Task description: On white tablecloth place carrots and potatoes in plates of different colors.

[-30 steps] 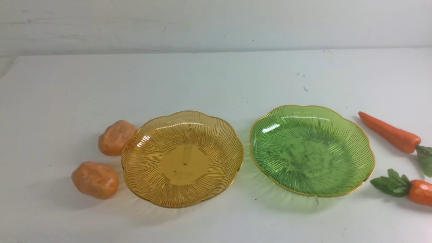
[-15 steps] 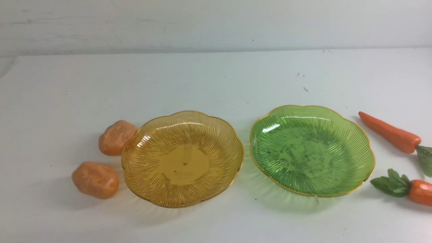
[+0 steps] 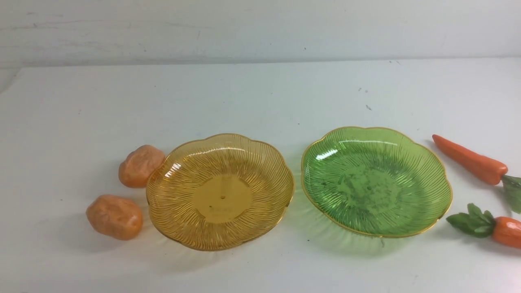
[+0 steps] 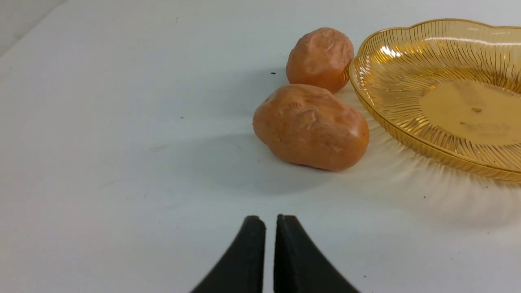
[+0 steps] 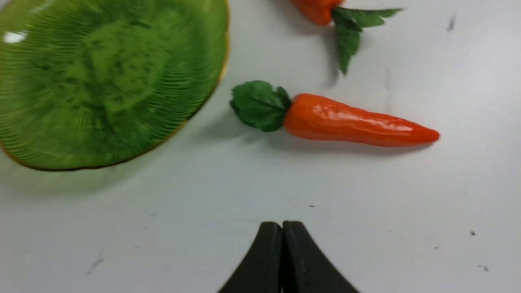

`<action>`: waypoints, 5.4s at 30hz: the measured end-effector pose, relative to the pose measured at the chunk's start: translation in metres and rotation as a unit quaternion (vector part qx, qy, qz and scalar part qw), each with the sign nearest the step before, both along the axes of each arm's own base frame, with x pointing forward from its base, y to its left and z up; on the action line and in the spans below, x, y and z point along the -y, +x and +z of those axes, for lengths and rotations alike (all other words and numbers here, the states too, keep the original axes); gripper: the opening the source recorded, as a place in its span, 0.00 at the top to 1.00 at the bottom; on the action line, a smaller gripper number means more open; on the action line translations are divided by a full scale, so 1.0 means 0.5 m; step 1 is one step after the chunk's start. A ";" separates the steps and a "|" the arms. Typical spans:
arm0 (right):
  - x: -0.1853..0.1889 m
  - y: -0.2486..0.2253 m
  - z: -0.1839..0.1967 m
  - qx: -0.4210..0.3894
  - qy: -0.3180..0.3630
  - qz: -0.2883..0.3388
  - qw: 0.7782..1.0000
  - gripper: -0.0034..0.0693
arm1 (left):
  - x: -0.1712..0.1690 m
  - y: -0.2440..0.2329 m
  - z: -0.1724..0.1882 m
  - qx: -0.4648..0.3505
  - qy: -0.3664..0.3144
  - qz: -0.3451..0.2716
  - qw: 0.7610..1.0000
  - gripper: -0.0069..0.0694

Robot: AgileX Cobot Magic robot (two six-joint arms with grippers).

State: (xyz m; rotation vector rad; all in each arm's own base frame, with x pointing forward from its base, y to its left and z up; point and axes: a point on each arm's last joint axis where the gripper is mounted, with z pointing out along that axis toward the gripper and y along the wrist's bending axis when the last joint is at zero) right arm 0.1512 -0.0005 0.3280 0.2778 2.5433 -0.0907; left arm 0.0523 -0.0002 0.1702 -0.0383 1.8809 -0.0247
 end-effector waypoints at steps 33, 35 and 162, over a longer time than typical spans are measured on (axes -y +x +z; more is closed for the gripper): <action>0.083 0.568 -0.316 -0.162 -0.076 0.064 0.982 0.16 | 0.000 0.000 0.000 0.000 0.000 0.000 1.000 0.87; 0.084 0.571 -0.339 -0.174 -0.076 0.068 0.979 0.16 | 0.000 0.000 0.000 0.000 0.000 0.000 1.000 0.87; -0.151 0.238 0.039 -0.076 0.037 0.239 0.967 0.96 | 0.050 0.000 0.032 0.004 -0.529 -0.003 0.849 0.87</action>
